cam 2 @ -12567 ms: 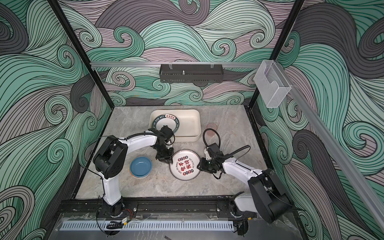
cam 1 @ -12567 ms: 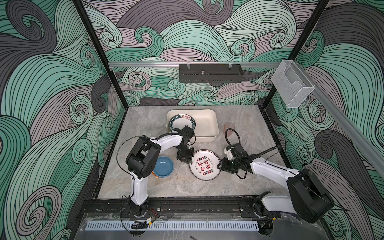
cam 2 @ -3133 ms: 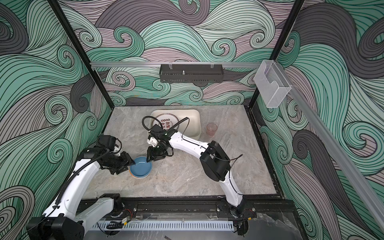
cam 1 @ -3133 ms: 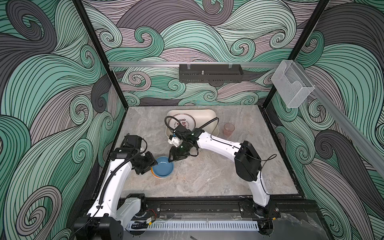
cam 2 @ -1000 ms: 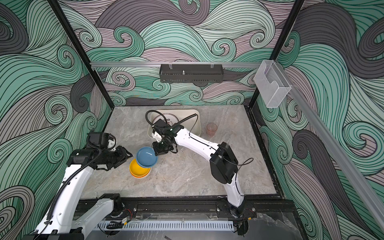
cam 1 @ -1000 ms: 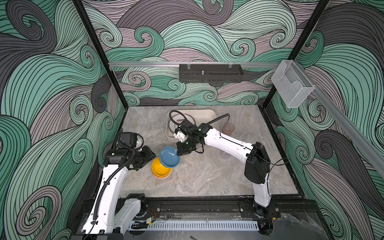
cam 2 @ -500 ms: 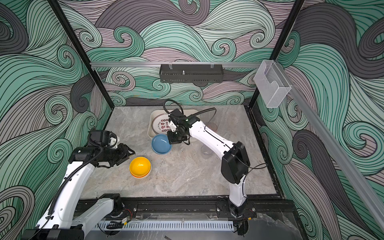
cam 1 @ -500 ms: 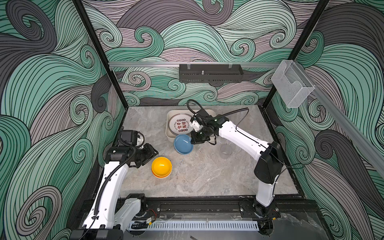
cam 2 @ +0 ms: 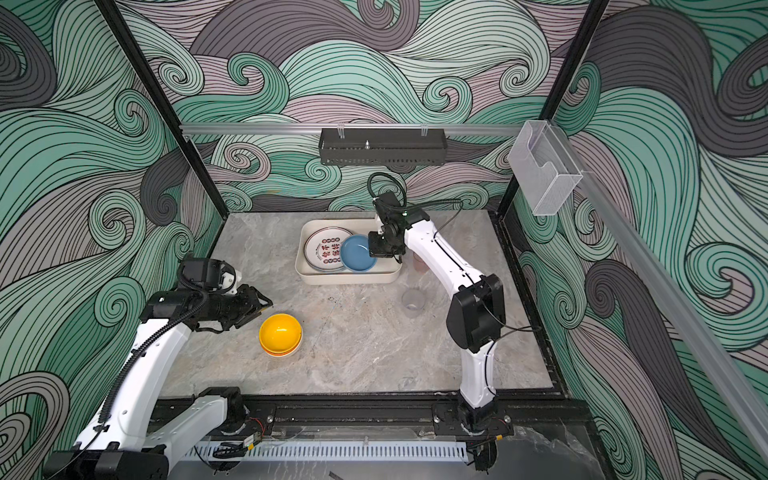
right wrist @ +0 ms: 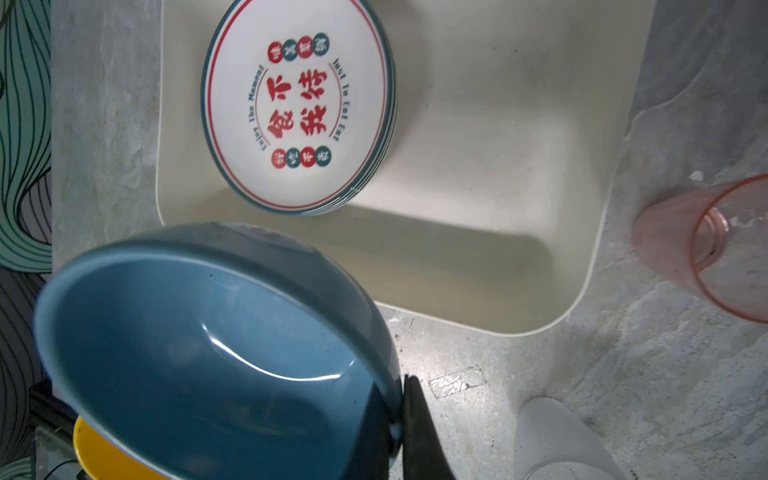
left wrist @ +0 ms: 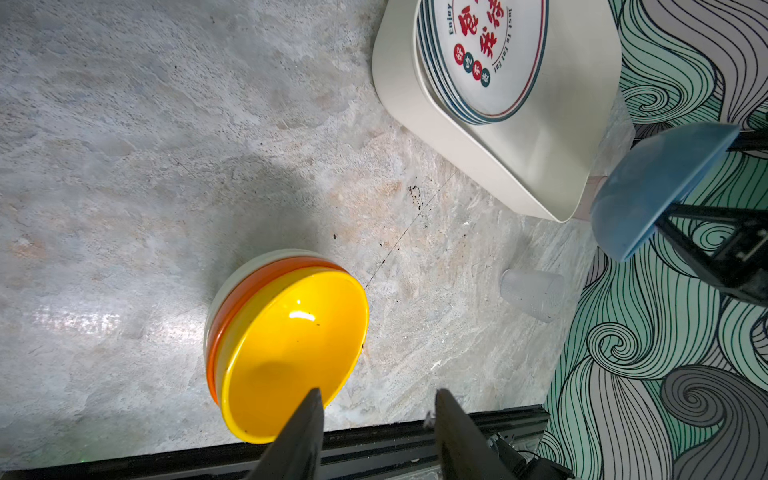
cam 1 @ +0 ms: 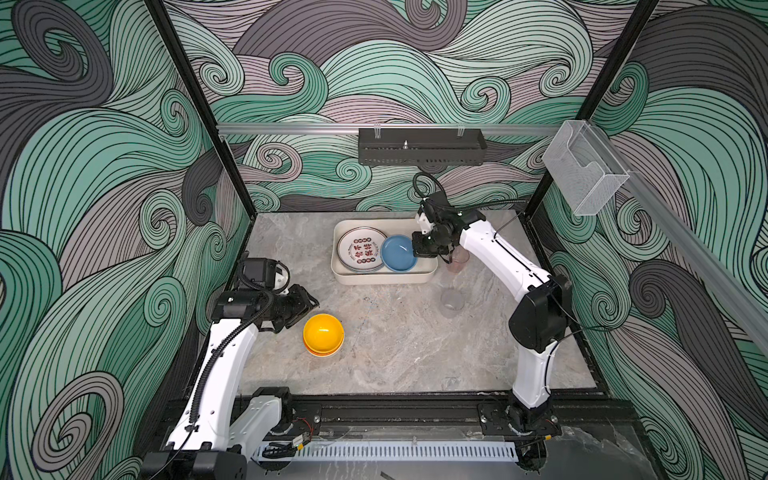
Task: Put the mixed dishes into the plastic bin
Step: 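Lower the blue bowl into the bin beside the plates and open the right gripper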
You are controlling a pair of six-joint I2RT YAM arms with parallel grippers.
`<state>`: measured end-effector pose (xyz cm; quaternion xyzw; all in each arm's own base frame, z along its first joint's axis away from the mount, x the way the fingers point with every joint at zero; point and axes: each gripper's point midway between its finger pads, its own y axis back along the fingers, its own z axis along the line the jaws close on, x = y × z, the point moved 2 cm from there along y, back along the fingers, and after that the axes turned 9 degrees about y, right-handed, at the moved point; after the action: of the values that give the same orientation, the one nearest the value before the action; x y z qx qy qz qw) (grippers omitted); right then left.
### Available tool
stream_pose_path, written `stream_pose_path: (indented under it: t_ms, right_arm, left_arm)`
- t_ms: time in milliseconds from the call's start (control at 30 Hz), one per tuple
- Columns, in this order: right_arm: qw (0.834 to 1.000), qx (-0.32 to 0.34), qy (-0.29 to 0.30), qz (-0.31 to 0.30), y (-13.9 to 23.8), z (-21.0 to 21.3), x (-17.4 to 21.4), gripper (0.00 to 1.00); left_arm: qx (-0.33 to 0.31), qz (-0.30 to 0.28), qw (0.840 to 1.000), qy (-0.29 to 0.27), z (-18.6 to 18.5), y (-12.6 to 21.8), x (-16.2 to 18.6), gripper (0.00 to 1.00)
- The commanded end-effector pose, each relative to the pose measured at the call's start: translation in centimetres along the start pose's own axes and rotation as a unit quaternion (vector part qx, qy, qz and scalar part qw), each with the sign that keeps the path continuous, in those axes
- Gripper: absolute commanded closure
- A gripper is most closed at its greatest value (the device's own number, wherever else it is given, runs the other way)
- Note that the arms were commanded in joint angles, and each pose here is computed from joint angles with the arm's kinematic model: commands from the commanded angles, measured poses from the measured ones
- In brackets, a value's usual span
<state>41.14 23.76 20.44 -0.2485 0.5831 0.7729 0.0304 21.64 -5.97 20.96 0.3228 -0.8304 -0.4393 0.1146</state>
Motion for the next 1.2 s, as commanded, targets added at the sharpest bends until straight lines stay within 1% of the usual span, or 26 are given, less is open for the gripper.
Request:
stream_pose_path:
  t_ms: [0,200,500,800,967,1167]
  right_arm:
    - [0.999,0.037,-0.018,0.001,-1.2,-2.5,-1.2,1.0]
    - [0.997,0.056,-0.055,-0.002,-3.1,-5.6,-3.4,1.0]
    - [0.993,0.067,-0.1,-0.004,-7.0,-8.5,-5.5,1.0]
    - [0.988,0.071,-0.135,-0.013,-10.7,-10.1,-7.0,1.0]
    - [0.986,0.073,-0.148,-0.019,-11.9,-10.5,-7.5,1.0]
    - [0.983,0.09,-0.161,-0.019,-13.0,-11.4,-7.4,1.0]
  left_arm:
    - [0.007,-0.001,1.0,-0.001,-0.3,0.1,-0.2,0.53]
    - [0.004,0.001,1.0,0.003,-0.1,0.0,-0.1,0.53]
    - [-0.005,0.003,1.0,0.009,0.3,0.0,0.1,0.53]
    - [-0.012,0.009,1.0,0.015,0.9,-0.4,0.4,0.53]
    - [-0.016,0.012,1.0,0.017,1.1,-0.6,0.4,0.53]
    - [-0.021,0.015,1.0,0.018,1.3,-0.7,0.5,0.53]
